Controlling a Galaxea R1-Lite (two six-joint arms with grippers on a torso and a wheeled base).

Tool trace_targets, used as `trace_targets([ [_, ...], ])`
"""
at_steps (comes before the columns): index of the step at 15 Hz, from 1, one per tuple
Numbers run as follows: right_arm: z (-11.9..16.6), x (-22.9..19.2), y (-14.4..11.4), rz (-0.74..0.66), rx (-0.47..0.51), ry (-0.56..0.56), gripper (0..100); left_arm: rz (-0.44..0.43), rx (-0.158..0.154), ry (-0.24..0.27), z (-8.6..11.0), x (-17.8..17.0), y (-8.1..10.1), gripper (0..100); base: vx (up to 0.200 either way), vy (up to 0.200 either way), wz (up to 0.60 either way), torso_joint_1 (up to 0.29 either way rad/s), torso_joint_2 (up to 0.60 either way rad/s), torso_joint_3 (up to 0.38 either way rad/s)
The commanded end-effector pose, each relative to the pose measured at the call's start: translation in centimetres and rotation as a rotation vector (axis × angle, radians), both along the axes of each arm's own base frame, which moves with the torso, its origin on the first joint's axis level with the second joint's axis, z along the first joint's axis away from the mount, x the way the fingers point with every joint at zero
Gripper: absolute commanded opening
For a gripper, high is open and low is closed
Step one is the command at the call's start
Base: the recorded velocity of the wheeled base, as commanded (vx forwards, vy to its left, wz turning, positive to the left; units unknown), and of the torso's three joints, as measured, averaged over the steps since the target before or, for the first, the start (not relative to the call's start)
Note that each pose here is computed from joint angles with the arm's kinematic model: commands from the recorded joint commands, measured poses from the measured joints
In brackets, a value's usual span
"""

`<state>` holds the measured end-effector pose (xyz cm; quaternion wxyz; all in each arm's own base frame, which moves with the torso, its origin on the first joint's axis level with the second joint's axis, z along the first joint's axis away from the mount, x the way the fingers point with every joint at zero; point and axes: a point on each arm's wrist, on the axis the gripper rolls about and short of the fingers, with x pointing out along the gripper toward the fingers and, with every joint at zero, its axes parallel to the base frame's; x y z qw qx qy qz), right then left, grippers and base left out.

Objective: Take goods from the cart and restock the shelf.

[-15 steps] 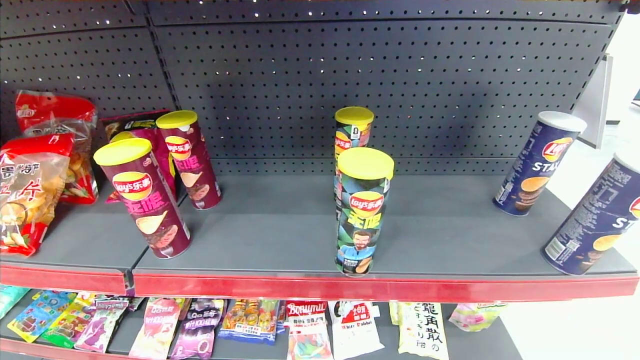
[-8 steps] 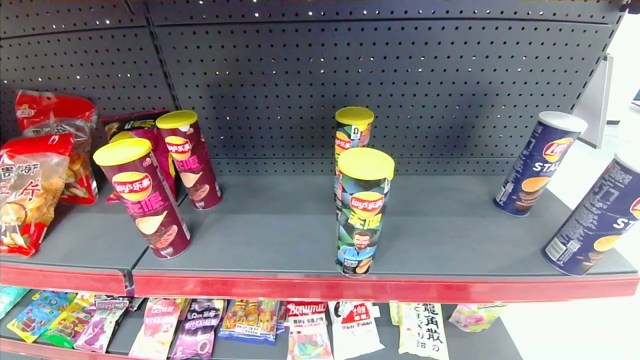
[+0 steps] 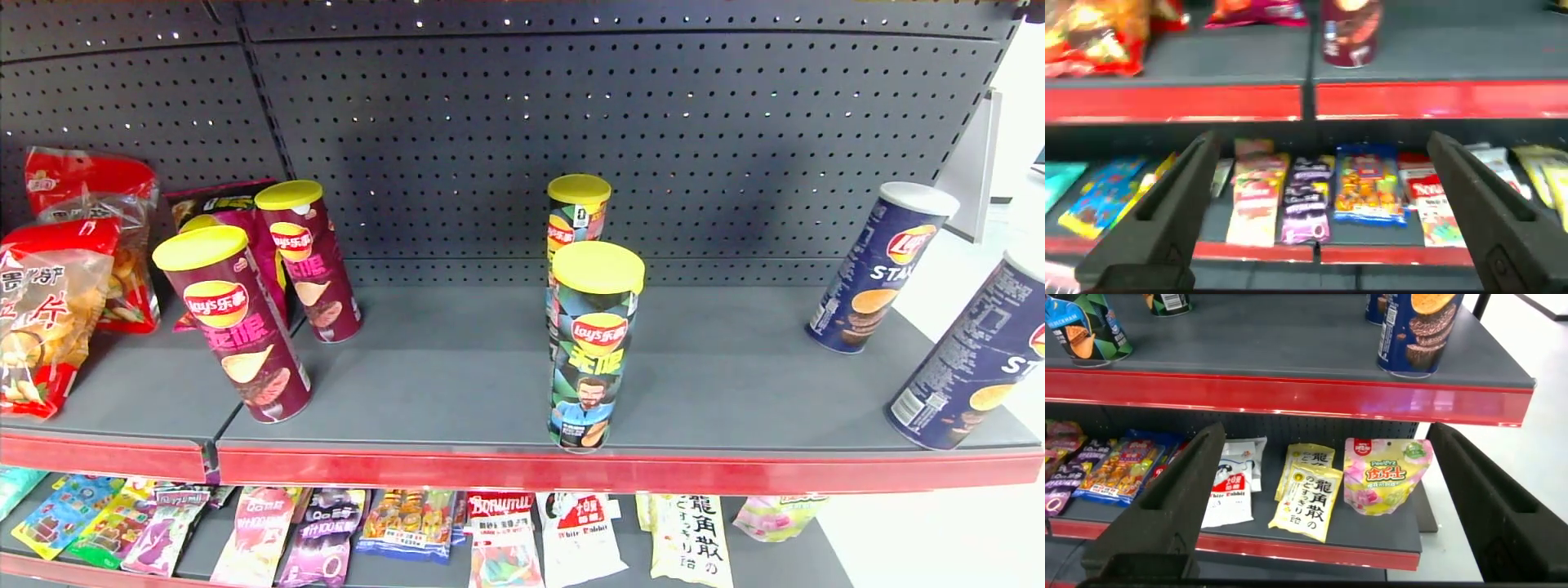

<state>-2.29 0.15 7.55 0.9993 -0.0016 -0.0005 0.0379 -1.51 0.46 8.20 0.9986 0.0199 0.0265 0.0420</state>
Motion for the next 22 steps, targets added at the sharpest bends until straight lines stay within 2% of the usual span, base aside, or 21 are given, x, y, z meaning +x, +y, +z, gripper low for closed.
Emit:
trace_targets([
  [1,0.0,0.0,0.0,0.001,-0.001,0.001,100,0.128,-0.002,0.004,0.0,0.0,-0.1,100,0.0,0.0,0.0,0.0,0.0,0.0],
  [2,0.0,0.0,0.0,0.001,-0.003,0.001,100,0.144,-0.004,-0.005,0.0,-0.1,-0.2,100,0.0,0.0,0.0,0.0,0.0,0.0],
  [4,0.0,0.0,0.0,0.001,-0.001,0.001,100,-0.074,-0.012,-0.098,-0.2,-0.8,-0.4,100,0.0,0.0,0.0,0.0,0.0,0.0],
  [5,0.0,0.0,0.0,0.001,-0.001,0.001,100,-0.126,-0.014,-0.084,-0.3,-0.8,-0.6,100,0.0,0.0,0.0,0.0,0.0,0.0],
  [6,0.0,0.0,0.0,0.001,-0.003,0.001,100,-0.157,-0.015,-0.039,-0.7,-0.8,-0.6,100,0.0,0.0,0.0,0.0,0.0,0.0],
  [9,0.0,0.0,0.0,0.002,-0.018,-0.002,100,-0.15,-0.044,-0.043,-0.7,-0.8,-0.6,100,0.0,0.0,0.0,0.0,0.0,0.0],
  [11,0.4,-0.1,0.1,0.024,-0.018,-0.022,100,-0.147,-0.038,-0.043,-0.7,-0.8,-0.6,100,0.0,0.0,0.0,0.0,0.0,0.0],
  [12,3.4,-0.2,0.1,0.078,0.021,-0.047,100,-0.147,-0.038,-0.043,-0.7,-0.8,-0.6,100,0.0,0.0,0.0,0.0,0.0,0.0],
  [13,6.9,0.6,0.1,0.091,0.065,-0.019,100,-0.147,-0.037,-0.044,-0.7,-0.8,-0.6,100,0.0,0.0,0.0,0.0,0.0,0.0],
  [14,9.0,0.9,0.1,0.116,0.065,-0.029,100,-0.147,-0.038,-0.043,-0.7,-0.8,-0.6,100,0.0,0.0,0.0,0.0,0.0,0.0],
  [16,11.0,2.5,0.4,0.235,0.018,0.023,100,-0.147,-0.038,-0.043,-0.7,-0.8,-0.6,100,0.0,0.0,0.0,0.0,0.0,0.0],
  [19,15.0,7.2,1.2,0.383,0.03,0.132,100,-0.147,-0.038,-0.043,-0.7,-0.8,-0.6,100,0.0,0.0,0.0,0.0,0.0,0.0],
  [20,15.3,7.6,1.3,0.401,0.03,0.139,100,-0.148,-0.038,-0.043,-0.7,-0.8,-0.6,100,0.0,0.0,0.0,0.0,0.0,0.0],
  [21,17.0,10.5,2.7,0.531,0.025,0.194,100,-0.147,-0.038,-0.043,-0.7,-0.8,-0.6,100,0.0,0.0,0.0,0.0,0.0,0.0],
  [22,17.0,11.3,3.4,0.573,0.023,0.22,100,-0.147,-0.037,-0.044,-0.7,-0.8,-0.6,100,0.0,0.0,0.0,0.0,0.0,0.0],
])
